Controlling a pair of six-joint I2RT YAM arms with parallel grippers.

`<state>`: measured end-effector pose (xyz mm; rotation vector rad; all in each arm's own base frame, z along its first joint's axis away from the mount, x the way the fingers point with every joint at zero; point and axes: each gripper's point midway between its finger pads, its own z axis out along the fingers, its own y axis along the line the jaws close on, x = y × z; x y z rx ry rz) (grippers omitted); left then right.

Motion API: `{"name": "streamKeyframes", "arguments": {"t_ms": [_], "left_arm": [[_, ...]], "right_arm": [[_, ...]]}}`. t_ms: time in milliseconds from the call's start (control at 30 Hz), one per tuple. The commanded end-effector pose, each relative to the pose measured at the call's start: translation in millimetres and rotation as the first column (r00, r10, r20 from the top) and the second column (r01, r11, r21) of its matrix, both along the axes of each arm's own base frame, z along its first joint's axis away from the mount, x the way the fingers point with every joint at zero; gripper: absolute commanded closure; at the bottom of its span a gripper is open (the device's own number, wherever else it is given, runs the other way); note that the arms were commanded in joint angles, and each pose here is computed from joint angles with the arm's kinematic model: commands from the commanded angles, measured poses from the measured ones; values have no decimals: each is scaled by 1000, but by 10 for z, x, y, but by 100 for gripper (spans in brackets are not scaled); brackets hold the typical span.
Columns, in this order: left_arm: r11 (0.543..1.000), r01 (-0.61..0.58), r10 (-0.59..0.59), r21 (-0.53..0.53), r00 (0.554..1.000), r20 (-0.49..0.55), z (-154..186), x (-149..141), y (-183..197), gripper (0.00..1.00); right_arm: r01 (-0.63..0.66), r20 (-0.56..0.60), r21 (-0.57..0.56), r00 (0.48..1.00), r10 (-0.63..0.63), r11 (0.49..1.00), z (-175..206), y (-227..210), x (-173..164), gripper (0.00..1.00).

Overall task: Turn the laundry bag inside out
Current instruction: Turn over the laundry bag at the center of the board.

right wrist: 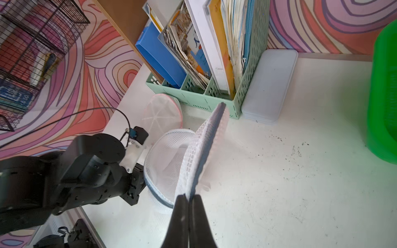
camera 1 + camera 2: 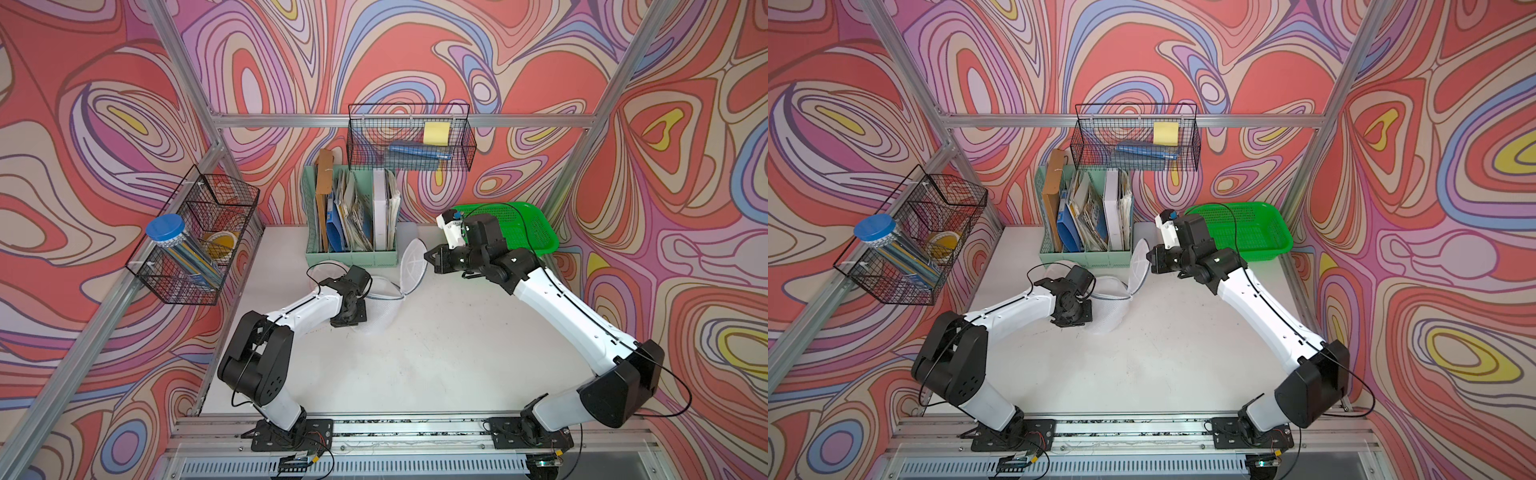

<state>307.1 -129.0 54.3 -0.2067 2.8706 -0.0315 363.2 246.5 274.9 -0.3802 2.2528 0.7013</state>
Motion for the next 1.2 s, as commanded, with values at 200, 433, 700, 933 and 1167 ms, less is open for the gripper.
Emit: {"name": "streamKeyframes", "arguments": {"t_ms": [200, 433, 700, 933, 1167], "left_arm": [[996, -66, 73, -62, 991, 113, 730, -10, 182, 45], [908, 12, 55, -419, 987, 148, 1375, 289, -538, 73], [842, -111, 82, -528, 994, -79, 815, 392, -1074, 86], [850, -232, 145, -474, 966, -212, 275, 430, -1174, 88], [888, -314, 221, -336, 932, -288, -188, 338, -994, 90]], "right_arm": [[-52, 169, -103, 983, 69, 993, -207, -2, -142, 100], [-98, 217, -105, 969, 119, 990, -94, 112, -209, 100], [-125, 251, -60, 958, 136, 990, 80, 215, -277, 100], [-167, 297, -32, 940, 169, 985, 353, 344, -361, 100], [-194, 361, 25, 916, 172, 981, 795, 424, -424, 100]]}}
